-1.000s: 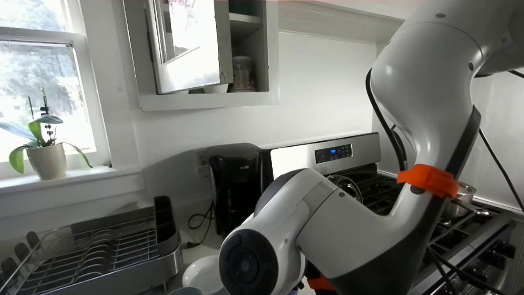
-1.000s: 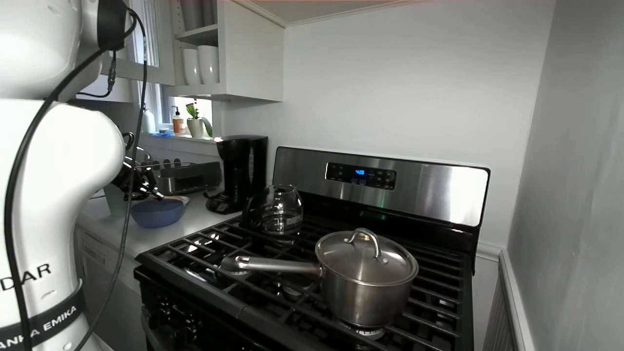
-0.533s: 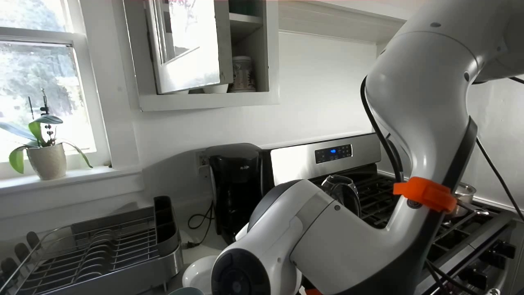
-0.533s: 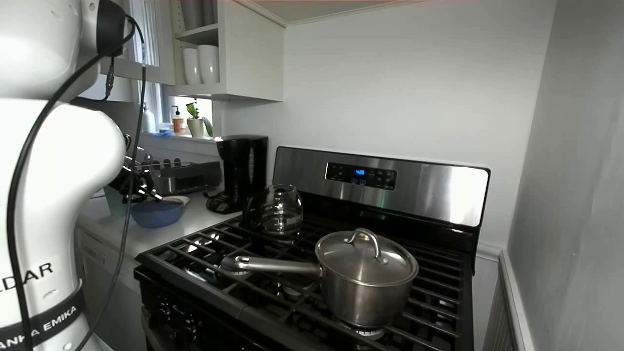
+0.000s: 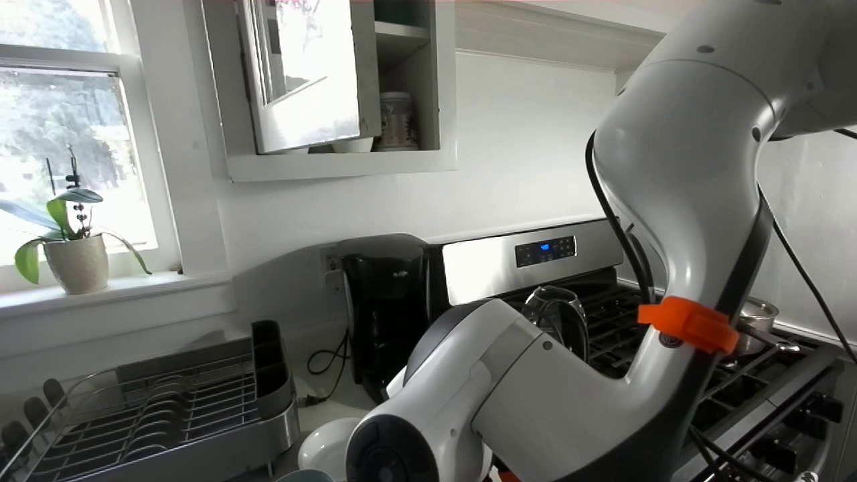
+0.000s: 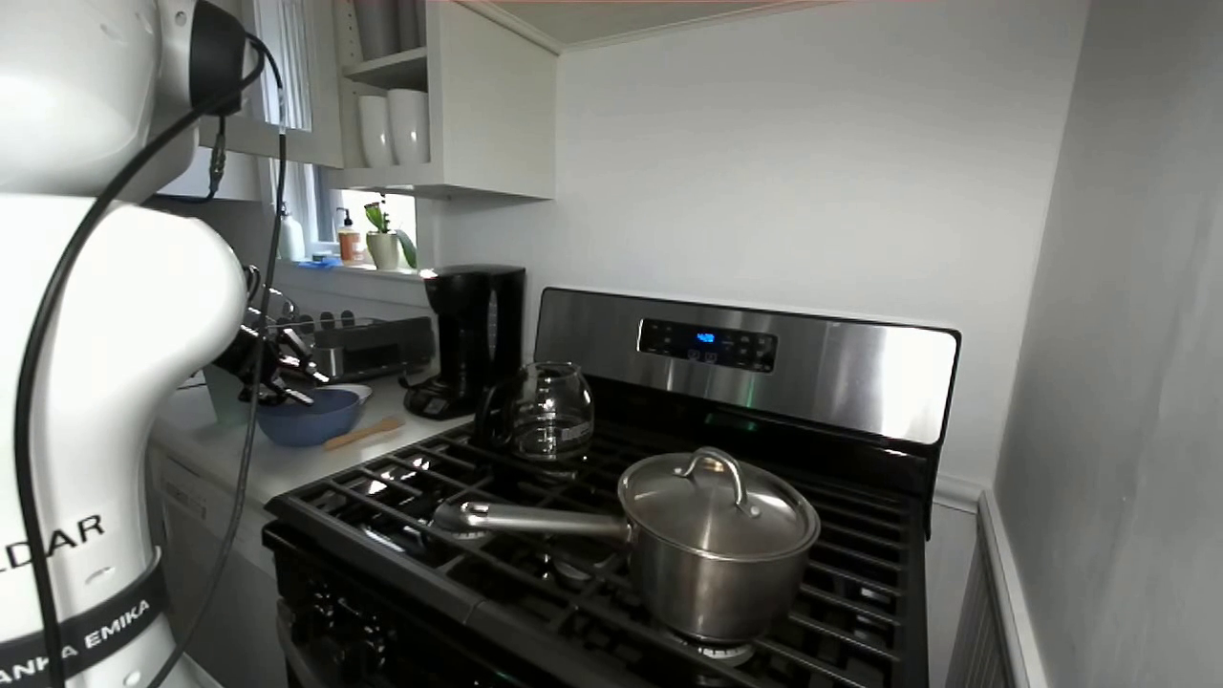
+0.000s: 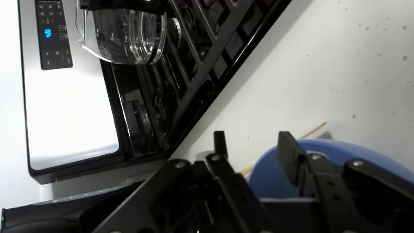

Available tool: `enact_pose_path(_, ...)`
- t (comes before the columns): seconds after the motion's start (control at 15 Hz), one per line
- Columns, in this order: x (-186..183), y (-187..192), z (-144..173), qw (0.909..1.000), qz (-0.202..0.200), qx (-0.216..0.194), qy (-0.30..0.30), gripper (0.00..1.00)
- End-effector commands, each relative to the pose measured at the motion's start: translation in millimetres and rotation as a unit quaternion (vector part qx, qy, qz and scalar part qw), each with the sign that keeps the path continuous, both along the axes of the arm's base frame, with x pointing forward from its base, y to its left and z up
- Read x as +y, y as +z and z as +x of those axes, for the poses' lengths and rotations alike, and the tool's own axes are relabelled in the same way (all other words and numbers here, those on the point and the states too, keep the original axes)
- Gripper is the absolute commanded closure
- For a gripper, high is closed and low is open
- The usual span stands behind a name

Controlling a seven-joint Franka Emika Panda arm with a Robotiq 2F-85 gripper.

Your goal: Pick up the wooden fork and mix the contents of the kettle, put the wooden fork back on the blue bowl

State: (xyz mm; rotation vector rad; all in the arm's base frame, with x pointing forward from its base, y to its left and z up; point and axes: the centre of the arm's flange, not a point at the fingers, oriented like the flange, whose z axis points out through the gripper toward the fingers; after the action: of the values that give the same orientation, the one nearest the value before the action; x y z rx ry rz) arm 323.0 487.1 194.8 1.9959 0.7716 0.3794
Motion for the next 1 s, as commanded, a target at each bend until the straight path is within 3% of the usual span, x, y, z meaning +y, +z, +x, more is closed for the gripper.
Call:
enact_pose_path(0.0,7.3,-2.4,3.5,0.9999,-0.01,-0.01,0.004,0.3)
enact_pose_path(0.2,8.1,-2.3,3.3,0.9999,-0.009,-0.009,0.004,0.23)
enact_pose_path(0.33,7.4,4.5,5.2,1.0,0.004,-0.003,-0.003,0.07)
enact_pose_path(0.4,5.9,11.1,8.3,0.9998,0.017,0.0,-0.008,0.04)
enact_pose_path(0.67,-18.7,56.6,23.4,0.9925,0.115,0.03,-0.031,0.0)
enact_pose_path(0.93,-55.2,92.3,35.3,0.9728,0.218,0.06,-0.05,0.0)
